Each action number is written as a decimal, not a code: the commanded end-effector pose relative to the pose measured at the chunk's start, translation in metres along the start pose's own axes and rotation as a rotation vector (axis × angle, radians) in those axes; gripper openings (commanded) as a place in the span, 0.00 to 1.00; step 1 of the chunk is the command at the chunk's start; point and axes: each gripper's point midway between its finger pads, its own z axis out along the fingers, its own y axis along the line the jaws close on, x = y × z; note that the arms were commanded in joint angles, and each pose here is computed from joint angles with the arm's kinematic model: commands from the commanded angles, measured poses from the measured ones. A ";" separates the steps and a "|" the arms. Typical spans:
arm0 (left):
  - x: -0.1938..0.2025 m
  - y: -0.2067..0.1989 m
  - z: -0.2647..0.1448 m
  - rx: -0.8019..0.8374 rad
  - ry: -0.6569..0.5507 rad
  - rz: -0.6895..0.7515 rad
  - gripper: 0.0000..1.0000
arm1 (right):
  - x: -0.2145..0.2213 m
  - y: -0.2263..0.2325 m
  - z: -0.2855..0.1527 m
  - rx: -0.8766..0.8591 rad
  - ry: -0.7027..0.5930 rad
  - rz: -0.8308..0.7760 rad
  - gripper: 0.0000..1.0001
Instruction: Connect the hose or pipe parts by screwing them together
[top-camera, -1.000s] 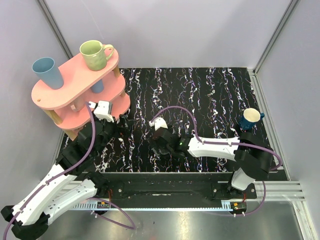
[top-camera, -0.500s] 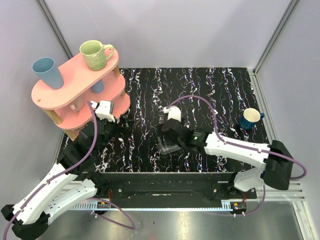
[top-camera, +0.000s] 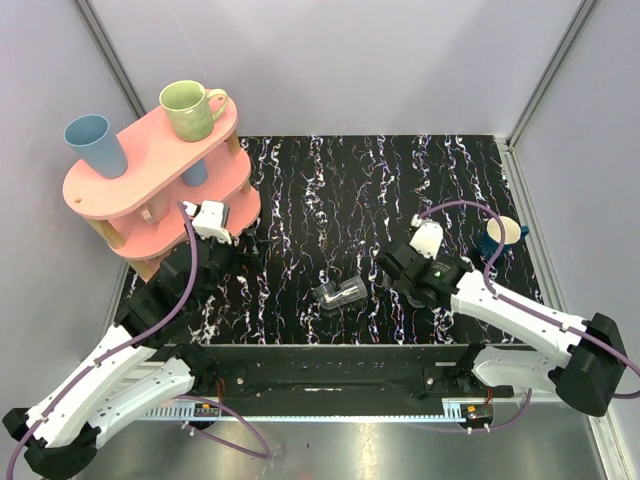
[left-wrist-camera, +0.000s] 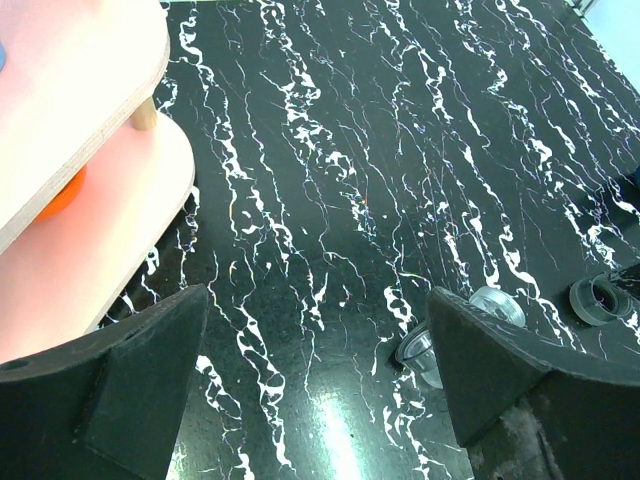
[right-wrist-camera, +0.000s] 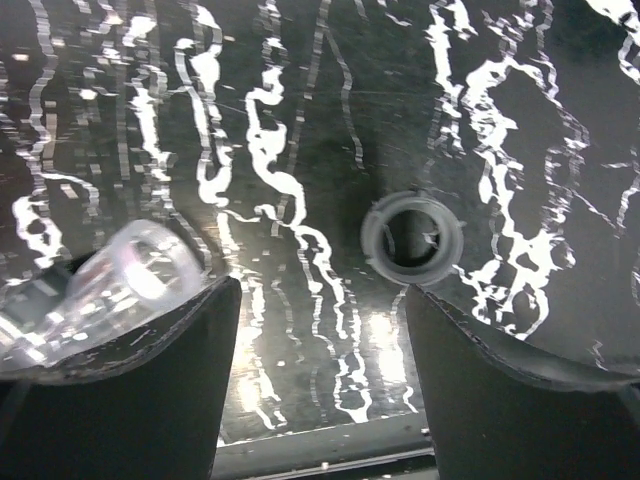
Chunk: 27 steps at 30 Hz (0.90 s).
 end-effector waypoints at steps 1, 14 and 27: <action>-0.012 -0.003 -0.001 0.006 -0.030 0.000 0.95 | 0.002 -0.028 0.007 0.088 -0.018 0.058 0.75; -0.008 -0.005 0.002 0.012 -0.013 0.006 0.95 | 0.035 -0.033 0.050 0.150 0.109 -0.029 0.60; -0.002 -0.008 0.007 0.018 0.014 0.017 0.95 | 0.055 -0.034 0.072 0.163 0.160 -0.074 0.53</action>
